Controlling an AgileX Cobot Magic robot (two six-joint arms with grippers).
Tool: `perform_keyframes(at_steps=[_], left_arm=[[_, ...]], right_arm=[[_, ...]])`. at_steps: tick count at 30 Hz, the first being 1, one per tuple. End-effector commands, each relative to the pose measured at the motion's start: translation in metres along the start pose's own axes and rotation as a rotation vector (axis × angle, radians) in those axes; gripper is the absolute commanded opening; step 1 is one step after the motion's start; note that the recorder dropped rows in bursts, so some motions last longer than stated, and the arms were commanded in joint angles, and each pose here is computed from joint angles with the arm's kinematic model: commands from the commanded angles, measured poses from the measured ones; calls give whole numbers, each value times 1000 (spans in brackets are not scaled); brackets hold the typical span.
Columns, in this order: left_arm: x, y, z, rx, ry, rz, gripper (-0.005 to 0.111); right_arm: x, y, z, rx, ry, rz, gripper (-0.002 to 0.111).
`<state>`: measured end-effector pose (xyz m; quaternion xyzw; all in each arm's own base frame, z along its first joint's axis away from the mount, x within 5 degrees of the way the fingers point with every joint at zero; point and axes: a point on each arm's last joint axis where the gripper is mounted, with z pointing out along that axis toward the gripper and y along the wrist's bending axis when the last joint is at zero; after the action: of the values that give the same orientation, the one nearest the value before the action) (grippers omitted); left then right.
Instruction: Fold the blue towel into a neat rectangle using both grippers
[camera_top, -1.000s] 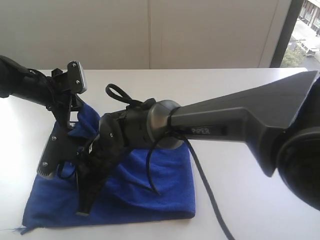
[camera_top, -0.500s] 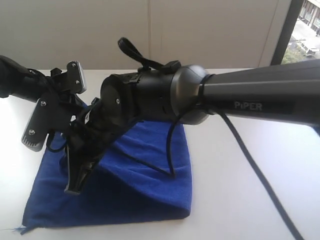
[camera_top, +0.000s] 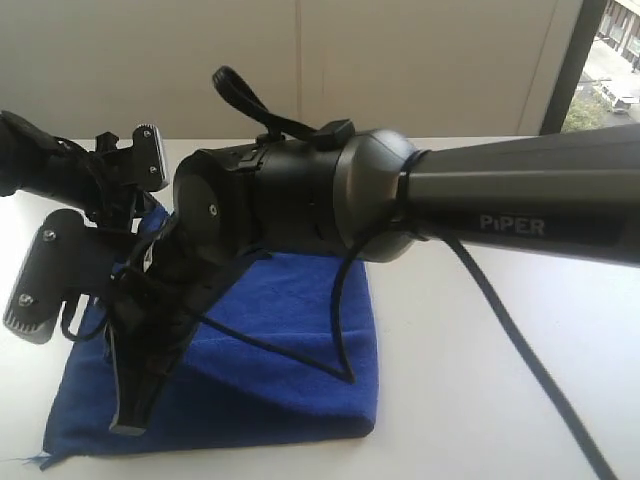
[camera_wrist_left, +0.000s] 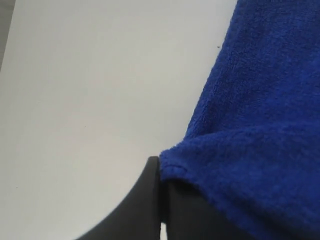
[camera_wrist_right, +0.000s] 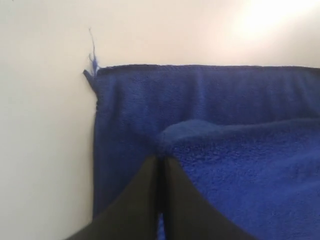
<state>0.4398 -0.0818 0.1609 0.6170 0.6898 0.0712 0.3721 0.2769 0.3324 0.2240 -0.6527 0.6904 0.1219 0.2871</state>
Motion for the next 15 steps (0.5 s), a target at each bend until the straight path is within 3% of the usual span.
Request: perform_keyframes(at_steps=[1,9,15], left_arm=[[4,4,-3,-14,5,141,0],[11,5,-7,7,-7,126,0],[8,7,-20,42,-7,189,0]], right_arm=[[-9,11,-3,-20,-15,-12,0],[-12,14,-3,-16,-22,-23,0],[-14,13,-6,0,-37,-26,0]])
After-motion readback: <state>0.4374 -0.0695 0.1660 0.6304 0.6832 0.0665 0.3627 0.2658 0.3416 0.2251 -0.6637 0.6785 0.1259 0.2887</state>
